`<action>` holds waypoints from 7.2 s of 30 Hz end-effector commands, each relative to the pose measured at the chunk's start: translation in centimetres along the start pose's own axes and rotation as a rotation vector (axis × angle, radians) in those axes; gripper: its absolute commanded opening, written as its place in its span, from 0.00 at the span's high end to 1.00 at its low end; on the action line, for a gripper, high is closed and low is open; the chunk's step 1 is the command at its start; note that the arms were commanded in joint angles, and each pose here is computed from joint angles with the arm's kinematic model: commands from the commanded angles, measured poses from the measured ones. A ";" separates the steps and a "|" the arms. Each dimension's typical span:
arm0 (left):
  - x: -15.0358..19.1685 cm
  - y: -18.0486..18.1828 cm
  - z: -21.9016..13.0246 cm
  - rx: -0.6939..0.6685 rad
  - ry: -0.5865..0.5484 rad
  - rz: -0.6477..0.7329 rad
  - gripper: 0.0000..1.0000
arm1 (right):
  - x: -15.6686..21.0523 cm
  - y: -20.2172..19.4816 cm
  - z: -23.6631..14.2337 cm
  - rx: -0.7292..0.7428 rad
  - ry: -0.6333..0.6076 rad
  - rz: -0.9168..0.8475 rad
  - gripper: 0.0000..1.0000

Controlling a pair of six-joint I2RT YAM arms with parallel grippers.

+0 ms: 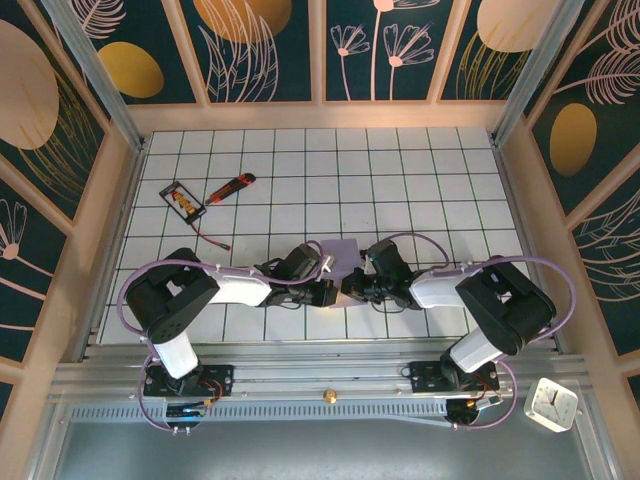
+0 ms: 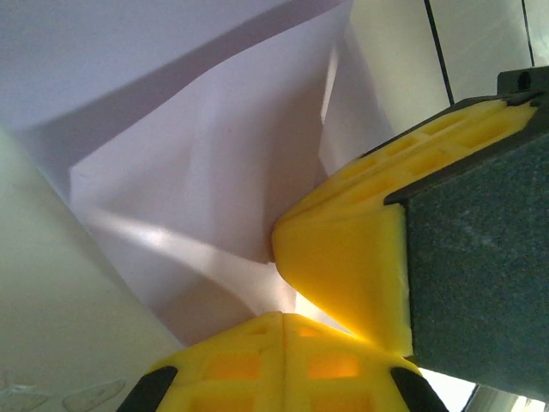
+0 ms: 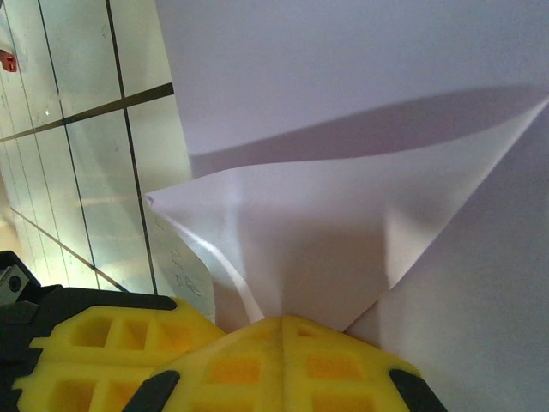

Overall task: Fold a paper plane with a square sheet of paper (pick it up from the middle)
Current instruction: Fold the triangle a second time at the center of the table, then turn over the paper at the center of the table.

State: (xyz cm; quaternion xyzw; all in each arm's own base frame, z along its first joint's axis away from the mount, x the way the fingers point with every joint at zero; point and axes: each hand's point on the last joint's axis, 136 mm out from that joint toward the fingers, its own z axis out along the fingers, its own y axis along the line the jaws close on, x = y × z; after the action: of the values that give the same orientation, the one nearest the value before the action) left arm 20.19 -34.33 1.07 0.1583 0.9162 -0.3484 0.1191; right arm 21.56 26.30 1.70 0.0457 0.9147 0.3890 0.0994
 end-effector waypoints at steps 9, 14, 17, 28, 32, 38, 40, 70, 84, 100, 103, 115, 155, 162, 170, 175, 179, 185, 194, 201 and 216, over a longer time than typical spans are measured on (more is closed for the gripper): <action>7.3 8.3 -0.1 -0.310 0.247 0.009 1.00 | -2.4 -2.8 -0.2 0.127 -0.041 0.049 1.00; 7.5 8.6 -0.1 -0.323 0.257 0.017 1.00 | -3.7 -3.8 -0.9 0.155 -0.066 0.066 1.00; 7.7 8.7 -0.1 -0.326 0.261 0.018 1.00 | -4.6 -4.7 -1.4 0.182 -0.085 0.078 1.00; 7.3 8.4 -0.2 -0.320 0.251 0.020 1.00 | -8.0 -7.6 -3.3 0.243 -0.150 0.113 1.00; 7.0 8.1 -0.1 -0.309 0.244 0.016 1.00 | -9.9 -6.8 -4.7 0.207 -0.194 0.095 1.00; 5.7 6.9 0.0 -0.278 0.212 0.002 1.00 | -10.2 -2.2 -6.7 0.097 -0.252 -0.014 1.00; 5.5 6.7 0.0 -0.275 0.203 -0.003 1.00 | -9.1 -1.1 -6.5 0.070 -0.244 -0.031 1.00; 5.6 7.1 -0.2 -0.292 0.198 -0.005 1.00 | 0.9 -0.4 0.5 0.022 0.030 0.068 1.00; 6.6 8.1 -0.4 -0.325 0.226 0.005 1.00 | -2.9 -5.5 -1.2 0.214 -0.066 0.117 1.00; 0.6 2.1 -0.9 -0.164 0.061 -0.021 0.83 | -10.3 -3.6 -7.5 0.150 -0.260 0.006 1.00; -2.9 -1.6 -2.3 -0.070 -0.044 -0.036 0.71 | -7.9 -2.6 -8.2 0.126 -0.235 -0.022 1.00; -6.7 0.0 -0.2 -0.062 -0.090 -0.149 1.00 | 0.8 -2.3 -7.1 0.149 -0.161 0.078 0.68; -2.8 4.7 1.7 -0.160 -0.013 -0.153 1.00 | 0.2 0.0 -2.9 0.023 -0.201 0.063 0.62; -2.6 4.9 1.8 -0.166 -0.002 -0.151 1.00 | -0.6 0.8 -3.5 -0.027 -0.229 0.039 0.62; -2.6 4.8 1.8 -0.165 0.000 -0.150 1.00 | -1.0 0.3 -4.3 -0.029 -0.259 0.040 0.61; -2.6 4.9 1.8 -0.167 0.001 -0.150 1.00 | -0.6 -0.8 -4.2 0.009 -0.259 0.078 0.70; -2.6 4.8 1.7 -0.168 0.000 -0.153 1.00 | -0.3 -1.3 -4.2 0.021 -0.266 0.105 0.87; -5.0 1.8 0.3 -0.080 -0.059 -0.165 0.75 | -1.1 -2.0 -4.9 0.109 -0.298 0.061 1.00; -14.6 -3.2 -11.9 0.075 -0.424 -0.172 0.38 | -5.7 0.0 -10.4 0.413 -0.293 -0.353 1.00; -15.9 1.6 -17.1 -0.007 -0.558 -0.302 0.37 | -6.0 2.0 -11.2 0.665 -0.199 -0.567 1.00; -11.4 2.8 -13.3 0.101 -0.373 -0.462 0.58 | 3.0 5.9 -0.7 0.366 0.032 -0.665 1.00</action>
State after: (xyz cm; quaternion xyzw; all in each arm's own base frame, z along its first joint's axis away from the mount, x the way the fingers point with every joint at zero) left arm 31.82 -24.43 14.61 -0.1119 0.8691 -0.4114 0.2508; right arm 19.17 28.70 5.82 -0.2487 0.9421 0.1089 0.1968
